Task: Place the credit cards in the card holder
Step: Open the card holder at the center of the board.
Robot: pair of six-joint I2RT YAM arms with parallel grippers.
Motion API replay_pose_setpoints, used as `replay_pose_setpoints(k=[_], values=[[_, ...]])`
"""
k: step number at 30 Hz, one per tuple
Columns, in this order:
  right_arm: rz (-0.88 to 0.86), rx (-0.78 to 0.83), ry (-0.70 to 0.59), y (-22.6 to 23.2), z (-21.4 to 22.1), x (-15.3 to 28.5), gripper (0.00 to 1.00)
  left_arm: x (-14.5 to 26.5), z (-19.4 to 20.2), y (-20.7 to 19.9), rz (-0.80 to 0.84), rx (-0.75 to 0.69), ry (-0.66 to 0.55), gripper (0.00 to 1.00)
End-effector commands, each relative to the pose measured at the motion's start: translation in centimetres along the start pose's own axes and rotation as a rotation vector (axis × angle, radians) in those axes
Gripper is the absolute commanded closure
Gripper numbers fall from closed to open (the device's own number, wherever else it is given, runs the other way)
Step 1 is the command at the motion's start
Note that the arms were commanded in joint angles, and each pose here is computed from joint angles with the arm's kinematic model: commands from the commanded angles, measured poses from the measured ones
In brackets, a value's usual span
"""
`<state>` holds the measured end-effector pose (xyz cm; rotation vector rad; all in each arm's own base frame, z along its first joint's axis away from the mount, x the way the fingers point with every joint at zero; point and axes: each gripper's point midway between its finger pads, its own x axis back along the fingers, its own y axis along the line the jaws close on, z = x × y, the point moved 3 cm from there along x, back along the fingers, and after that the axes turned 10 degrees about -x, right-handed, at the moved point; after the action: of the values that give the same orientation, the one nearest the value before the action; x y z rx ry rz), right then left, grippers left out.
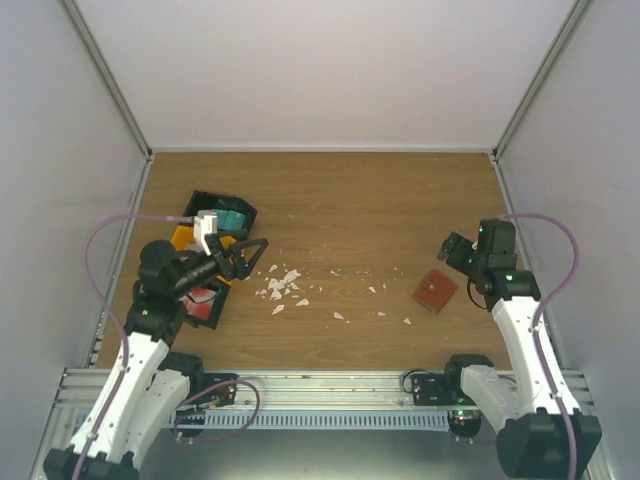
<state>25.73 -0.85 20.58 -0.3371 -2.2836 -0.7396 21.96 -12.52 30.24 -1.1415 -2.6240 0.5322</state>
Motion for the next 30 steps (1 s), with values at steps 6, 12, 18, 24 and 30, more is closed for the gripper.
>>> replay_pose_setpoints(k=[6,12,18,24,30], values=[[0.212,-0.201,0.110,-4.8,4.4,-4.2,0.24,-2.0,2.0,0.3,0.118,0.074,0.086,0.01],[0.198,-0.222,0.217,-5.5,7.4,-6.8,0.37,-2.4,3.3,0.9,0.101,0.097,0.124,0.01],[0.169,-0.225,0.308,-5.8,9.9,-8.7,0.59,-2.7,4.7,1.3,0.091,0.125,0.175,0.01],[0.110,-0.212,0.381,-4.8,11.9,-9.5,0.65,-3.2,6.0,1.4,0.086,0.152,0.227,0.01],[0.013,-0.203,0.491,-1.8,15.7,-10.1,0.66,-4.3,8.5,1.8,0.061,0.193,0.293,0.01]])
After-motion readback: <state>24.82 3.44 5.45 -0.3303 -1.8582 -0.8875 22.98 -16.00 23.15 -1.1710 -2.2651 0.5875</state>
